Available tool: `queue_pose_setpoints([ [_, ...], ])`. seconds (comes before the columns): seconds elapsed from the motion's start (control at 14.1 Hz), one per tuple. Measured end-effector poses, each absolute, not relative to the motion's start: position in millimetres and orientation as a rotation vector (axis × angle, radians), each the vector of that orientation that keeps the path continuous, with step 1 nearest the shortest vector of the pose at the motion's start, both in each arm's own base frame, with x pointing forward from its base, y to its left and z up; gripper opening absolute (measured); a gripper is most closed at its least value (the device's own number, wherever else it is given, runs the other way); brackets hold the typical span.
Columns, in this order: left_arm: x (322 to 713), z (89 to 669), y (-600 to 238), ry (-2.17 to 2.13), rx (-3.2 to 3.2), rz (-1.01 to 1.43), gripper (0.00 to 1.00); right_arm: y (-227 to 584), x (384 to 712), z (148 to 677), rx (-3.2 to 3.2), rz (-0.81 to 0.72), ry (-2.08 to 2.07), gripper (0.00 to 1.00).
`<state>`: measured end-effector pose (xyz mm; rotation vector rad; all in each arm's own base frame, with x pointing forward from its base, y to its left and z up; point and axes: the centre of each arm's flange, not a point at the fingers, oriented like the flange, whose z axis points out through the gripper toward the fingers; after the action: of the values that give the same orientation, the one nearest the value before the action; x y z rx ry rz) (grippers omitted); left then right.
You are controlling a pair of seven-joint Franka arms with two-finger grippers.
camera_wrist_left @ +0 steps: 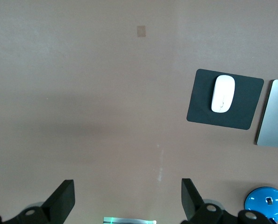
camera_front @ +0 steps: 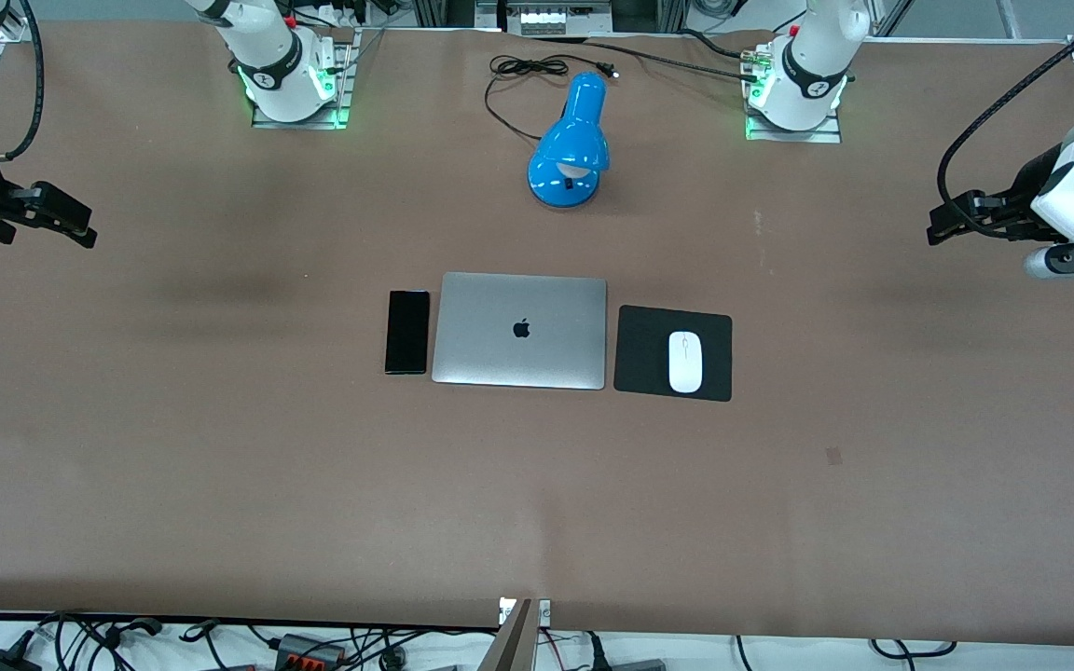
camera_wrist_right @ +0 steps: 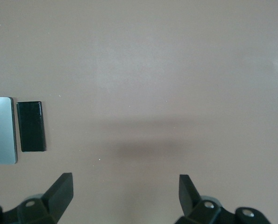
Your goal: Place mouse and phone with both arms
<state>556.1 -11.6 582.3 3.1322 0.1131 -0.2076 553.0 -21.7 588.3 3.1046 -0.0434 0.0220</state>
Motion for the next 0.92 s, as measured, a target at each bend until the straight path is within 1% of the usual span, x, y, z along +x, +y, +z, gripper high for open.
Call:
queue_pose_setpoints([
  [0.92, 556.1, 582.3, -10.0, 0.117, 3.132, -0.208, 1.0, -21.5, 551.7, 587.3, 3.107, 0.003, -0.001, 1.0],
])
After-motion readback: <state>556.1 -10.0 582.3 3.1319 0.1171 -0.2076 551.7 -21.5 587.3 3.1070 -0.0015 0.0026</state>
